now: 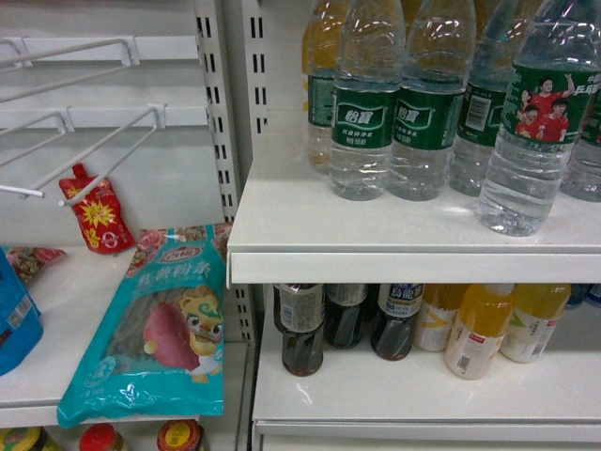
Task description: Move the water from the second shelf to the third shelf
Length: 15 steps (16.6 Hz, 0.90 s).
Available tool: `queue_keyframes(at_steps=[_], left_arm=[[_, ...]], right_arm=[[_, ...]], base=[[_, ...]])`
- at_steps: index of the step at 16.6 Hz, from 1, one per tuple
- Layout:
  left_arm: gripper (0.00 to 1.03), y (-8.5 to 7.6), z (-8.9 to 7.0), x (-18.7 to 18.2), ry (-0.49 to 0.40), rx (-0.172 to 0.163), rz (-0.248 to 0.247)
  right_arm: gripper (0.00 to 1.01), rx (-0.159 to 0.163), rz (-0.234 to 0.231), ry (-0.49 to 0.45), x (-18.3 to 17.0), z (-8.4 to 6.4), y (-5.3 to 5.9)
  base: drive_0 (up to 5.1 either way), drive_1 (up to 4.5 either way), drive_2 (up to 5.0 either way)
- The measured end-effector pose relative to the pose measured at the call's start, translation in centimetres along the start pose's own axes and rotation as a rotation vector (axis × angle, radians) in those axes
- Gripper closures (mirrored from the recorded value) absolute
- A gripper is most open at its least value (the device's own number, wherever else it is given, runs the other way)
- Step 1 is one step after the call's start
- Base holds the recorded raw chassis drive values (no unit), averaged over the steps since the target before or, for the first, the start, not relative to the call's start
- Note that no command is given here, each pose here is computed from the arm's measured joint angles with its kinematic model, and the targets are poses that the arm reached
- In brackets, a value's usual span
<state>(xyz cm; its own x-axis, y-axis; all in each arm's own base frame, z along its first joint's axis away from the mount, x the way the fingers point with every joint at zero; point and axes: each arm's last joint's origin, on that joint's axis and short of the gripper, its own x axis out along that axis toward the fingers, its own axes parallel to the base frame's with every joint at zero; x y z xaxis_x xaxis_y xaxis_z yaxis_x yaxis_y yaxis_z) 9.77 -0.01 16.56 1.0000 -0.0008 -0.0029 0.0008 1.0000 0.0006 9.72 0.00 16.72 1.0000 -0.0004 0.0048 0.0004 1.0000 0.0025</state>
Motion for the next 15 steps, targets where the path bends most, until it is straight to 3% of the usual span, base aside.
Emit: queue_keyframes(at_steps=[15], left_arm=[[0.05, 0.00, 0.00, 0.00, 0.000, 0.000, 0.000]], right_arm=[[0.03, -0.001, 0.000, 0.000, 0.00, 0.00, 0.00]], base=[[0.0, 0.00, 0.0]])
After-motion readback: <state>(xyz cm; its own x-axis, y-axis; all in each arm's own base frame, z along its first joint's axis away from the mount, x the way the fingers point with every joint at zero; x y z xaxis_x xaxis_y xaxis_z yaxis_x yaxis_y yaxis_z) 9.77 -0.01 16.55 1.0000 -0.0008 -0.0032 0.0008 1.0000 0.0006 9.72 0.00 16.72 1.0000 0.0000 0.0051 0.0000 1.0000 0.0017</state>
